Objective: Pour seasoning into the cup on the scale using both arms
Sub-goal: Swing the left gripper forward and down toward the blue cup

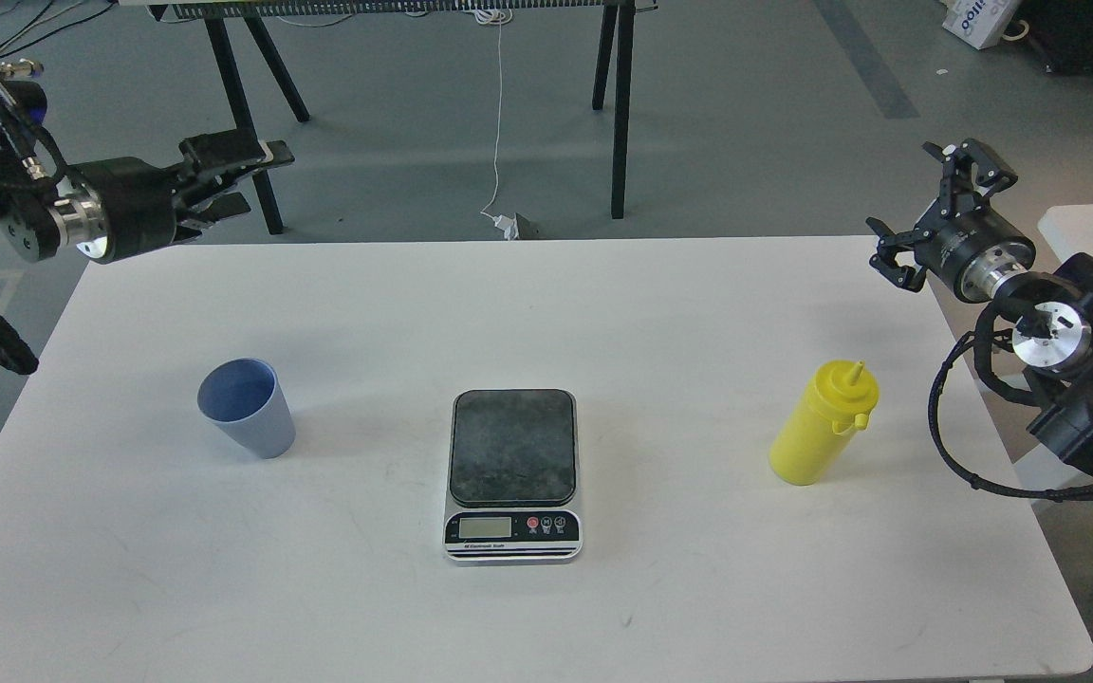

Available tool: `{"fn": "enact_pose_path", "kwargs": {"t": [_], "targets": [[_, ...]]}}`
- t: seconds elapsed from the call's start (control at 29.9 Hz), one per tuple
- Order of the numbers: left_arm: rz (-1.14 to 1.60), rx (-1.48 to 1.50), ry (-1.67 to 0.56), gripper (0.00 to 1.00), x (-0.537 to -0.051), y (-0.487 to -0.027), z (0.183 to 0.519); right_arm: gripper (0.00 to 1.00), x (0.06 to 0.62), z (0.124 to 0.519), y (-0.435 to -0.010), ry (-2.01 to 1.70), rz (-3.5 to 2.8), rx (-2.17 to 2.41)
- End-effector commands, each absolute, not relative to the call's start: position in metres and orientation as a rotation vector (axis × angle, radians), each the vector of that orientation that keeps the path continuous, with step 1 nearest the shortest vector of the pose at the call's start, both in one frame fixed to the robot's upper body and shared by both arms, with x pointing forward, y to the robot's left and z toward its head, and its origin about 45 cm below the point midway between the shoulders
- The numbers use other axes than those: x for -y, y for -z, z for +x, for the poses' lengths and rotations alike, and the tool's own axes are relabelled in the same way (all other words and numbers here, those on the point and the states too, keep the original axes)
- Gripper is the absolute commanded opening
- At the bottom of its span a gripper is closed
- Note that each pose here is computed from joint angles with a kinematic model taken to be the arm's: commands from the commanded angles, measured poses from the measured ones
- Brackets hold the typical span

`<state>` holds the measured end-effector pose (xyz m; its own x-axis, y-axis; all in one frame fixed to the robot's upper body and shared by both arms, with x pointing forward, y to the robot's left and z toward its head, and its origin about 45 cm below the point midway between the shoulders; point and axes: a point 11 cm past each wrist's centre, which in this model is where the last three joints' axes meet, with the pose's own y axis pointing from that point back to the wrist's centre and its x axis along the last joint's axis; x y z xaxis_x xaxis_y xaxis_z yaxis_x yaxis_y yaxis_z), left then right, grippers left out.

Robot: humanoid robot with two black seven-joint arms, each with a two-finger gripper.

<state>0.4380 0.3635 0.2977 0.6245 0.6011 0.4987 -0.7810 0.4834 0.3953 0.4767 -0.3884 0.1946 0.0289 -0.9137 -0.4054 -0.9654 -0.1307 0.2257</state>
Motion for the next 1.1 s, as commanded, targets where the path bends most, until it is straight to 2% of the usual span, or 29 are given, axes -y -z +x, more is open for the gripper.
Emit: {"fn": "enact_pose_path", "kwargs": {"t": [0.0, 0.37, 0.6, 0.87, 1.07], "targets": [[0.647, 0.281, -0.876, 0.99, -0.371, -0.291, 0.436, 1.00, 0.390, 0.476, -0.195, -0.703, -2.169, -1.996], [0.893, 0.513, -0.798, 0.99, -0.383, -0.306, 0.442, 1.00, 0.392, 0.476, -0.196, -0.699, -2.166, -2.002], [0.996, 0.580, -0.729, 0.99, -0.383, -0.297, 0.438, 1.00, 0.392, 0.476, -0.196, -0.699, -2.166, -2.002], [1.176, 0.854, -0.371, 0.99, -0.343, -0.273, 0.421, 1.00, 0.393, 0.474, -0.193, -0.706, -2.165, -2.006], [1.263, 0.988, -0.176, 0.99, -0.337, -0.266, 0.417, 1.00, 0.395, 0.473, -0.191, -0.710, -2.163, -2.011]]}}
